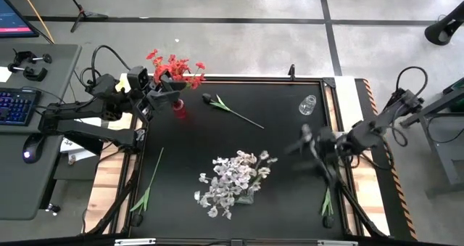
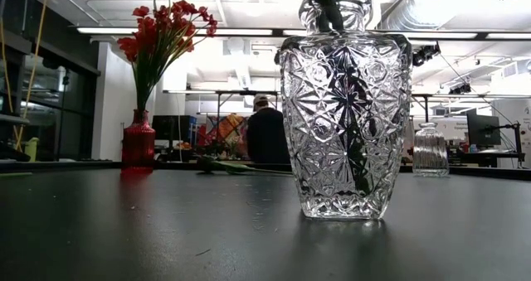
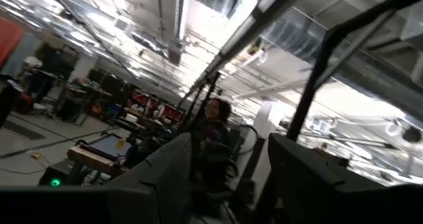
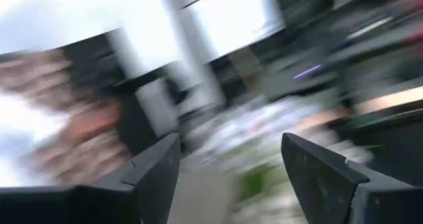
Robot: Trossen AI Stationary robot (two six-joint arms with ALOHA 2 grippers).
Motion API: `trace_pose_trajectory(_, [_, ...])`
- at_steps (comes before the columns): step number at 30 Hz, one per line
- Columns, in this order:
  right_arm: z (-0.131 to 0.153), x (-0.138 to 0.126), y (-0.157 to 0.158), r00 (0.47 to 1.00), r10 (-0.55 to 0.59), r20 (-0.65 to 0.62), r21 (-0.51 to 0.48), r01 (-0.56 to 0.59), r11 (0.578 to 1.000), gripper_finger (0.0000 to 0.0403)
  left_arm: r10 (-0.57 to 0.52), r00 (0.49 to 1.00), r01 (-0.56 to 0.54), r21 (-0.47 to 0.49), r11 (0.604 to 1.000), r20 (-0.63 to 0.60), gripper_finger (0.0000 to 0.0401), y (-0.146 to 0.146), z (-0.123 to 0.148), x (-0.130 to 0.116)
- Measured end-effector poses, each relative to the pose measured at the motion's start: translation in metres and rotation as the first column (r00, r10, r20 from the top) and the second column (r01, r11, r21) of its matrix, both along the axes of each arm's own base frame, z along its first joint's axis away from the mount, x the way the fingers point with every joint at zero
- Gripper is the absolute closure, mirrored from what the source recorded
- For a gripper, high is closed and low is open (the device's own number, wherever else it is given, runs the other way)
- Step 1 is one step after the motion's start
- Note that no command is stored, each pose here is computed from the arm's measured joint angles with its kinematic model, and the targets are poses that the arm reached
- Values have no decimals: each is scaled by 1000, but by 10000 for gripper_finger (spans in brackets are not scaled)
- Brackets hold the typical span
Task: Sort flowers into vase by color
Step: Put the top black tulip into the top transparent vase
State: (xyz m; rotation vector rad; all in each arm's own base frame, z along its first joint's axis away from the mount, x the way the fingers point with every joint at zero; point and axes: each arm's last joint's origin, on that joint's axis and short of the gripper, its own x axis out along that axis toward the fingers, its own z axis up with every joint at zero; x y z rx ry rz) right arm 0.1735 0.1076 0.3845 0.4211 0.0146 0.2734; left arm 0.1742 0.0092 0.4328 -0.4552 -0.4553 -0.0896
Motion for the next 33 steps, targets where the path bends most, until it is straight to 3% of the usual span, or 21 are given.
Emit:
trace_pose_trajectory(2, [3,-3,-12,976,-219,15,-38,219,975,153,-23,1000,23,13,1000,-5,213,0,0,0])
trace_pose_trajectory(4, [4,-1,-25,917,-398,19,-48,399,916,155,-43,999,44,25,999,-28,213,1,-2,1])
trace_pose_trajectory(6, [3,4,-38,863,-504,18,-62,504,861,155,-62,996,64,30,997,-70,213,1,-6,2])
trace_pose_trajectory(9, [-3,20,-59,821,-570,-19,-43,569,821,155,-59,988,65,34,997,-142,213,3,-12,4])
trace_pose_trajectory(12, [-17,43,-88,812,-570,-124,27,577,817,155,-48,974,59,46,997,-222,213,4,-20,5])
trace_pose_trajectory(17, [-54,83,-149,829,-451,-332,122,512,851,155,-45,957,78,105,991,-287,213,6,-25,-1])
trace_pose_trajectory(23, [-109,113,-208,743,-436,-508,95,551,829,156,-103,971,136,142,980,-217,213,4,-13,-30])
trace_pose_trajectory(27, [-146,129,-227,682,-430,-591,57,567,822,156,-109,980,136,162,977,-169,213,1,-7,-47])
trace_pose_trajectory(33, [-187,156,-235,681,-430,-593,28,550,834,156,-46,988,76,201,977,-148,213,1,-6,-53])
